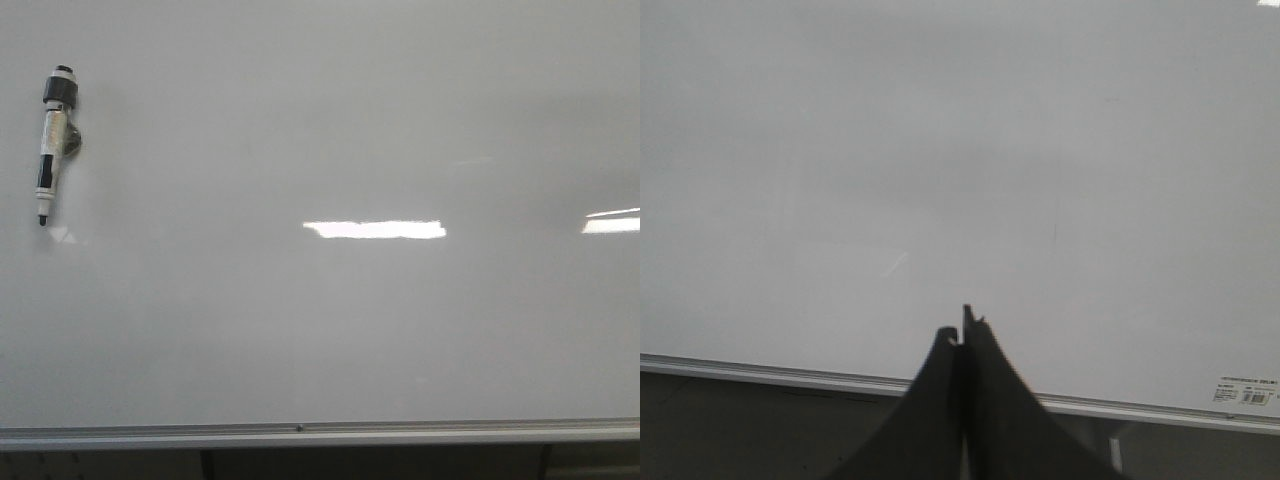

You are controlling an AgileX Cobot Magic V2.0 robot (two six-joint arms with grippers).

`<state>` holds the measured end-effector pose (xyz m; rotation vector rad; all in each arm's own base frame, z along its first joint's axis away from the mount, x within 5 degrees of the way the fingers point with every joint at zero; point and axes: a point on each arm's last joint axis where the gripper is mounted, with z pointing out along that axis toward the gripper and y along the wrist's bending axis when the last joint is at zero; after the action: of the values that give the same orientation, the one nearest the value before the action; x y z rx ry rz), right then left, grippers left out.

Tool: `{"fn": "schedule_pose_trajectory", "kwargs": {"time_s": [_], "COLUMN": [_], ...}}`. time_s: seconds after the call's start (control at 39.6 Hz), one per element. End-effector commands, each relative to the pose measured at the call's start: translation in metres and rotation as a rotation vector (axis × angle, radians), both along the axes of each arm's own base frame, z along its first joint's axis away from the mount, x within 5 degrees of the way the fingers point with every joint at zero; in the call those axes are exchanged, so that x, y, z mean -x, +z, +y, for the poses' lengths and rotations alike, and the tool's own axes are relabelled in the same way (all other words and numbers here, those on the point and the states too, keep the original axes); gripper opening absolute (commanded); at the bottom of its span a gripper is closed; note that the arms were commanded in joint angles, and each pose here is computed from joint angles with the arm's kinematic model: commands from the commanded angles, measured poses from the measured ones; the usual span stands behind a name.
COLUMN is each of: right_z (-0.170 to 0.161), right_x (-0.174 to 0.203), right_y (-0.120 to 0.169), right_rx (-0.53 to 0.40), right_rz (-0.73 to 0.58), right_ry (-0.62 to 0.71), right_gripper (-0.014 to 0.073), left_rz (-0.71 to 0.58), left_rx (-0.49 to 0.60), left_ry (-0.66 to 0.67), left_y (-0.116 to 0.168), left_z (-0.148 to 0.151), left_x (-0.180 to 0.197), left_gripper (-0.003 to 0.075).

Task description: Write number 2 on whiteboard

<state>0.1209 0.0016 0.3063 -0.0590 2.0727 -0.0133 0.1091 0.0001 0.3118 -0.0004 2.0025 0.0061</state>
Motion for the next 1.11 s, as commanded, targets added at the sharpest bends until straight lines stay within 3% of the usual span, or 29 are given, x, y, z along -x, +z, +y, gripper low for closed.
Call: {"fn": "schedule_pose_trajectory", "kwargs": {"time_s": [0.0, 0.1, 0.3, 0.38, 0.78, 1.09], "right_z": [0.0, 0.0, 0.0, 0.0, 0.0, 0.0], "right_x": [-0.004, -0.004, -0.004, -0.004, -0.005, -0.005], "right_y": [0.014, 0.014, 0.014, 0.014, 0.015, 0.015], "right_rx": [0.006, 0.007, 0.007, 0.007, 0.007, 0.007], "right_rz": [-0.09, -0.091, -0.091, -0.092, -0.106, -0.105], "right_ry": [0.002, 0.002, 0.002, 0.002, 0.002, 0.002], "right_gripper": [-0.0049, 0.0076, 0.0449, 0.052, 0.0528, 0.0528], "left_rz": [-0.068, -0.047, -0.018, -0.011, 0.057, 0.093], "left_rx": [0.005, -0.003, -0.005, 0.003, 0.015, 0.012], "left_ry": [-0.01, -0.013, -0.014, -0.014, -0.194, -0.207], "left_y": [0.011, 0.009, 0.005, 0.005, 0.007, -0.01], "left_z": [-0.001, -0.001, -0.002, -0.002, -0.034, -0.049], "left_x": [-0.008, -0.013, -0.019, -0.021, -0.062, -0.122], "left_gripper": [-0.0011, 0.0074, 0.0447, 0.051, 0.0513, 0.0513]}}
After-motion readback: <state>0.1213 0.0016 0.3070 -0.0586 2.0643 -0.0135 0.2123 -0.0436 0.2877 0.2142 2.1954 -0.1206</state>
